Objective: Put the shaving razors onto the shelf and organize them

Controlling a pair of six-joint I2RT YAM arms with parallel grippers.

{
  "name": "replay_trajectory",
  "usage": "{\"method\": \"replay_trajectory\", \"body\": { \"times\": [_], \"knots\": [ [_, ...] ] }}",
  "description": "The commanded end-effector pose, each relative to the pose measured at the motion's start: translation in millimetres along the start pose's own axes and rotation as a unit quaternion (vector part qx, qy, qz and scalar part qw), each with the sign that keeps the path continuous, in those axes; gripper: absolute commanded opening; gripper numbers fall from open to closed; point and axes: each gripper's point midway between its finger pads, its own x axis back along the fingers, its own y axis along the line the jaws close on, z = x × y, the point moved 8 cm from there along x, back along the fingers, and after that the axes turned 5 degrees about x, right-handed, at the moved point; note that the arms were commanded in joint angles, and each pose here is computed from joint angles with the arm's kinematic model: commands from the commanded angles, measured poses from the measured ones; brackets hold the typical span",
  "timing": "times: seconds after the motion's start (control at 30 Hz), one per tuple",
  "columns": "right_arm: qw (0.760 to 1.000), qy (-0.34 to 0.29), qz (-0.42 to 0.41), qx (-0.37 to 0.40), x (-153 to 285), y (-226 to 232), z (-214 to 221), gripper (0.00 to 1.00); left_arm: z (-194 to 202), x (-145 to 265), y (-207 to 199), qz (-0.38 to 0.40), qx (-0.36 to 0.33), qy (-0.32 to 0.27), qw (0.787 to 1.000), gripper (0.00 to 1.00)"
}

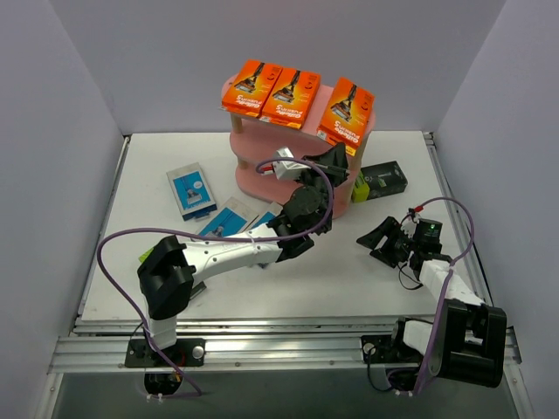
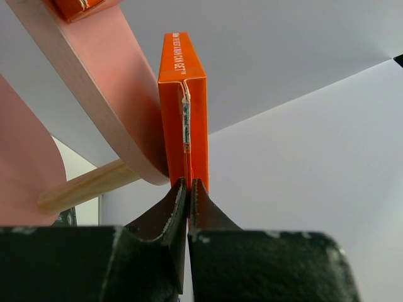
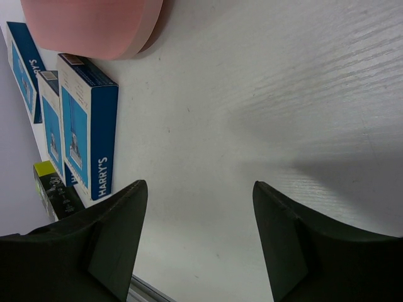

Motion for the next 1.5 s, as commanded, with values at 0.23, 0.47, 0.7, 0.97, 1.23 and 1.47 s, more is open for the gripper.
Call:
{"method": "replay_trajectory", "body": {
  "times": [0.23, 0.47, 0.7, 0.97, 1.23, 1.47],
  "knots": [
    [1.0, 0.008, -0.009, 0.003, -1.1, 0.4, 4.6, 0.64, 2.0, -7.0, -0.4, 0.005, 0.035, 0.005, 0.999, 0.02],
    [1.0, 0.009, -0.009, 0.003, -1.3, 0.1, 5.0, 0.64, 6.1, -11.8, 0.5, -0.014, 0.056, 0.007, 0.998, 0.02],
    [1.0, 0.01, -0.009, 0.001, -2.2, -0.7, 5.8, 0.64, 2.2, -14.5, -2.3, -0.026, 0.066, -0.012, 0.997, 0.02],
    [1.0, 0.012, -0.008, 0.0, -3.2, -1.8, 5.9, 0.64, -2.2, -17.6, -2.8, -0.036, 0.067, -0.021, 0.997, 0.02],
    [1.0, 0.012, -0.007, 0.0, -3.8, -2.4, 6.1, 0.64, -6.3, -19.8, -1.0, -0.044, 0.081, -0.032, 0.995, 0.02],
    [1.0, 0.013, -0.006, 0.0, -3.7, -2.8, 7.0, 0.64, -9.2, -21.9, 1.4, -0.044, 0.093, -0.042, 0.994, 0.02]
  ]
}}
